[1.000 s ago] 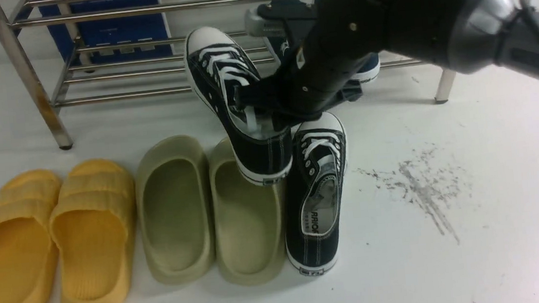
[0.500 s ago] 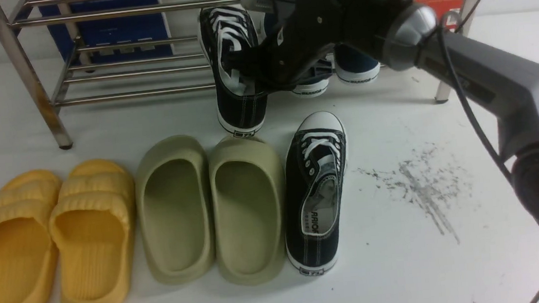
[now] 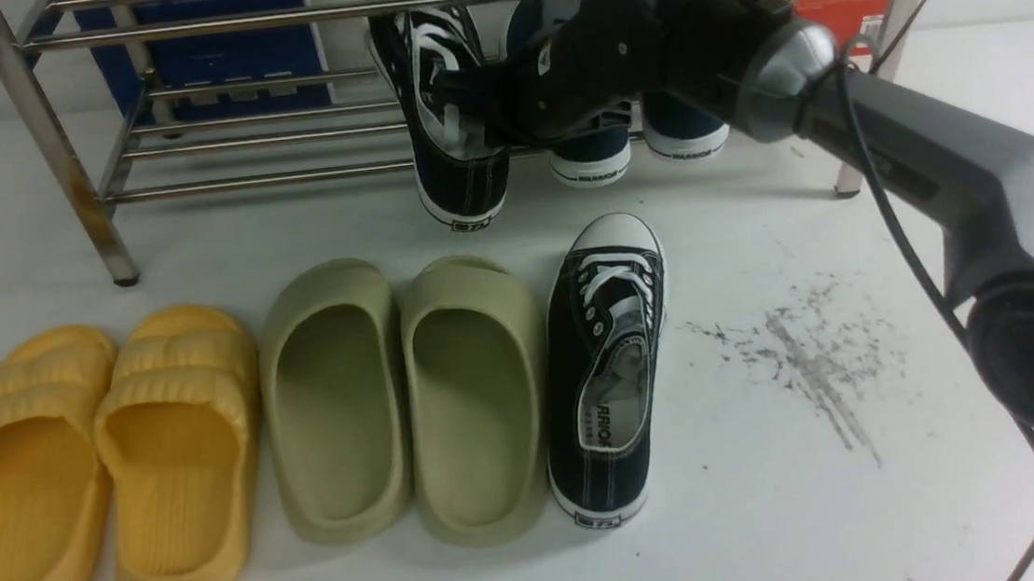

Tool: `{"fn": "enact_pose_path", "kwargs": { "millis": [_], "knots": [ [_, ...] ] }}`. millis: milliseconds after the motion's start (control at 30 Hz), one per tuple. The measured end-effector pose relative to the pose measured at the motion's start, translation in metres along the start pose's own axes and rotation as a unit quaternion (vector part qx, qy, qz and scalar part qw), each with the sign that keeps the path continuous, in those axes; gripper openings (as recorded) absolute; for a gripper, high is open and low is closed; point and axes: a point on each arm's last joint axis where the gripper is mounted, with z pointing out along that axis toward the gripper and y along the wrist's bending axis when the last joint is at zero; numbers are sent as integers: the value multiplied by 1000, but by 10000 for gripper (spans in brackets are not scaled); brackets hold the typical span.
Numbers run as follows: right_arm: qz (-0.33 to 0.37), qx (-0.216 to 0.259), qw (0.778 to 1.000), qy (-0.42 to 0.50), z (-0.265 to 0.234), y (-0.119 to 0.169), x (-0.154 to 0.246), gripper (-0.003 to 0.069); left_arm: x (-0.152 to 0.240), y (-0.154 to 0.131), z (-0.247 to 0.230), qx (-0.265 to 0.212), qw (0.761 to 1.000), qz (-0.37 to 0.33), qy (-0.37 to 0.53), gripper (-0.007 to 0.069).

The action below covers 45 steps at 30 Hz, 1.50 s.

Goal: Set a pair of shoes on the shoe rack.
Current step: Use the right arm to put a shoe into the shoe rack

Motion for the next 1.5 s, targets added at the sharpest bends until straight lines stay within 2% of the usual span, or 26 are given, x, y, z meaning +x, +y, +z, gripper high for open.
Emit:
{"fn": "enact_pose_path", "kwargs": {
  "millis": [533, 967, 1100, 1333, 1400, 1500],
  "knots": [
    [-4, 5, 1000, -4, 0, -1, -1, 52, 0, 0, 0, 0, 1000, 0, 0, 239],
    [-4, -1, 1000, -17, -1, 2, -3, 121, 0, 0, 0, 0, 1000, 0, 0, 239],
    [-4, -2, 1000, -18, -1, 3, -2, 169, 0, 0, 0, 0, 1000, 0, 0, 239],
    [-4, -5, 1000, -20, -2, 5, -3, 374, 0, 0, 0, 0, 1000, 0, 0, 239],
    [-3, -7, 1000, -21, -4, 6, -4, 412, 0, 0, 0, 0, 1000, 0, 0, 239],
    [-3, -9, 1000, -24, -10, 9, -8, 433, 0, 0, 0, 0, 1000, 0, 0, 239]
  ]
}}
